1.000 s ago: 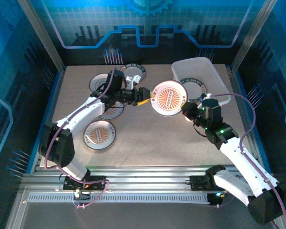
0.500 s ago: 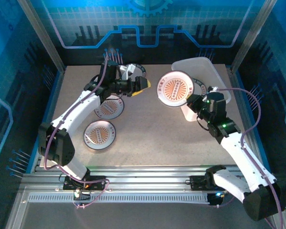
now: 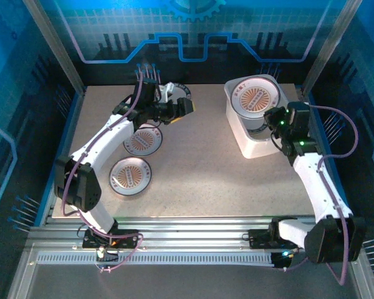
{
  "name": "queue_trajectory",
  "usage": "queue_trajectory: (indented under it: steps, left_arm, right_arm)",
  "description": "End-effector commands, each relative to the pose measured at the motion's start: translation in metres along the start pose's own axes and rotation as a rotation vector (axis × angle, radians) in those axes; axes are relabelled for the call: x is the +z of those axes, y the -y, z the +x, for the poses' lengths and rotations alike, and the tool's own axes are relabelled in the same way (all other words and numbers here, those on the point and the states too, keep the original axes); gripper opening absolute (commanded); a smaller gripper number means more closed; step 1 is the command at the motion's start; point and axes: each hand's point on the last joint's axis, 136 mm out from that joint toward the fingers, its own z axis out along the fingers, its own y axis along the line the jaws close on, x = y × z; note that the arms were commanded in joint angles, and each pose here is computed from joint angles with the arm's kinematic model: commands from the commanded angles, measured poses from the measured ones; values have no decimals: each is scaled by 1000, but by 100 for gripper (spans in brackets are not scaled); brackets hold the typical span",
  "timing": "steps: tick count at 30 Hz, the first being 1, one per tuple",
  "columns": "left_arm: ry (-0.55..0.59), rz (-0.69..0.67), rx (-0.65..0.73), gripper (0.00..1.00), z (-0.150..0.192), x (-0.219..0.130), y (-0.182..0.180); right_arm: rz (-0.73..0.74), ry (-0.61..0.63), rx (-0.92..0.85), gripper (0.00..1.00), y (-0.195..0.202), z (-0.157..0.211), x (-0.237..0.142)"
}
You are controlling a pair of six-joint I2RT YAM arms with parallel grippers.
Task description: Place the plates into the plastic bin on the countertop
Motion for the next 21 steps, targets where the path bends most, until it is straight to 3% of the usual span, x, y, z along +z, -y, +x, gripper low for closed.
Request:
queue_trajectory:
  steps: [1,10,21]
  left_arm:
    - [33,-61,-36,84,-6,-6,-9]
    - [72,-115,-61,83,-10,-10,-18]
    - [60,-124,-53,84,-7,-14,-29]
  right_arm:
    - [33,63,86,0,-4,-25,10]
    - [235,43,182,0,31,-23,52]
    - [380,110,190,0,52,-23,76]
